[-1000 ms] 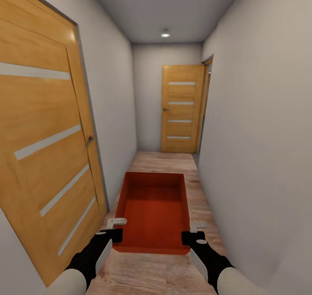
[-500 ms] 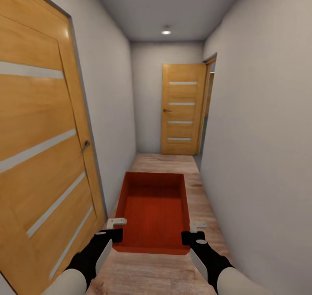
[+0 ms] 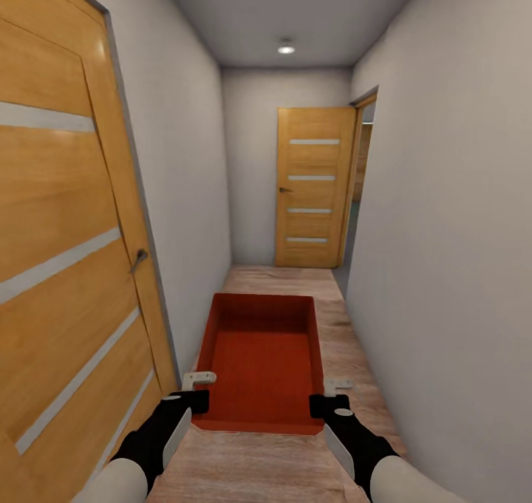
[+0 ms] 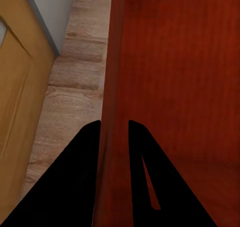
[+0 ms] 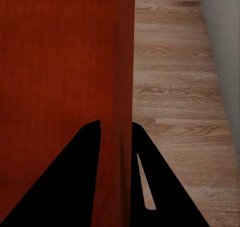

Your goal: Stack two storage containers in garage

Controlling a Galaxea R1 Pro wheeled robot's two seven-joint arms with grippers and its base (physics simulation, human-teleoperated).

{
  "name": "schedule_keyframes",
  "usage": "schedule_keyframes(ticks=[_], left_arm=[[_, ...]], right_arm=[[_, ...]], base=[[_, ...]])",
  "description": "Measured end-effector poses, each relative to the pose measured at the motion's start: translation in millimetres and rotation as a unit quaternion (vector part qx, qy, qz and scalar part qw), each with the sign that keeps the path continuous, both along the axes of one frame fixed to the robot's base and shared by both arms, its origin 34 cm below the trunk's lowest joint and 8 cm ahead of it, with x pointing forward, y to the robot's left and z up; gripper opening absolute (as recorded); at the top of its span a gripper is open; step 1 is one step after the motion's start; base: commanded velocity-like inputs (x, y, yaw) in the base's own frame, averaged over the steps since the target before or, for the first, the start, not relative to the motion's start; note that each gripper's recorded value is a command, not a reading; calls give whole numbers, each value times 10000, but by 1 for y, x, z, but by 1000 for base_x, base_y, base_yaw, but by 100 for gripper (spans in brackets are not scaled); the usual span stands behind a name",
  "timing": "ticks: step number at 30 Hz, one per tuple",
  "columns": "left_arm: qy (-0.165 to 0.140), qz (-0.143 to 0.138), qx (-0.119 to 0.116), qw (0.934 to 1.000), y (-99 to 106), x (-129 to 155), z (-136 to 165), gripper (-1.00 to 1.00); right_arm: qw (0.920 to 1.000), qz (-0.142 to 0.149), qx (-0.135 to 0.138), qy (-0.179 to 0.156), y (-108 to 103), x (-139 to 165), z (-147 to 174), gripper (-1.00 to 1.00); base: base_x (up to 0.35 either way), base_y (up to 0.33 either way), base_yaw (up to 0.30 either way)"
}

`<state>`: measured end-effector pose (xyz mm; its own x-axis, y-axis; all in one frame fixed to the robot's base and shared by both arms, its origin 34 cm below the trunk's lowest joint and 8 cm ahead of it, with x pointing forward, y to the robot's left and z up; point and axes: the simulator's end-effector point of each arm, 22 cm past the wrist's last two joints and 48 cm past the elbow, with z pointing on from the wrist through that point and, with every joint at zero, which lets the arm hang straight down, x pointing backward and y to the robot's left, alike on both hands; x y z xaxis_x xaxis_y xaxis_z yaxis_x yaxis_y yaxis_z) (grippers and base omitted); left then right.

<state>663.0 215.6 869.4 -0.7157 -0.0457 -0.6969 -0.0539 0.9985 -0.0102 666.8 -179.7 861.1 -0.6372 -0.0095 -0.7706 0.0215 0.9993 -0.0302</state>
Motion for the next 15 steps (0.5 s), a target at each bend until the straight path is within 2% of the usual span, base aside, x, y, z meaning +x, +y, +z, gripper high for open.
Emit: schedule_keyframes(ticks=[15], left_arm=[[-7, -4, 5, 10000, 0, 1, 1, -100]], right_arm=[[10000, -3, 4, -7, 0, 0, 0, -100]], base=[[301, 98, 0]])
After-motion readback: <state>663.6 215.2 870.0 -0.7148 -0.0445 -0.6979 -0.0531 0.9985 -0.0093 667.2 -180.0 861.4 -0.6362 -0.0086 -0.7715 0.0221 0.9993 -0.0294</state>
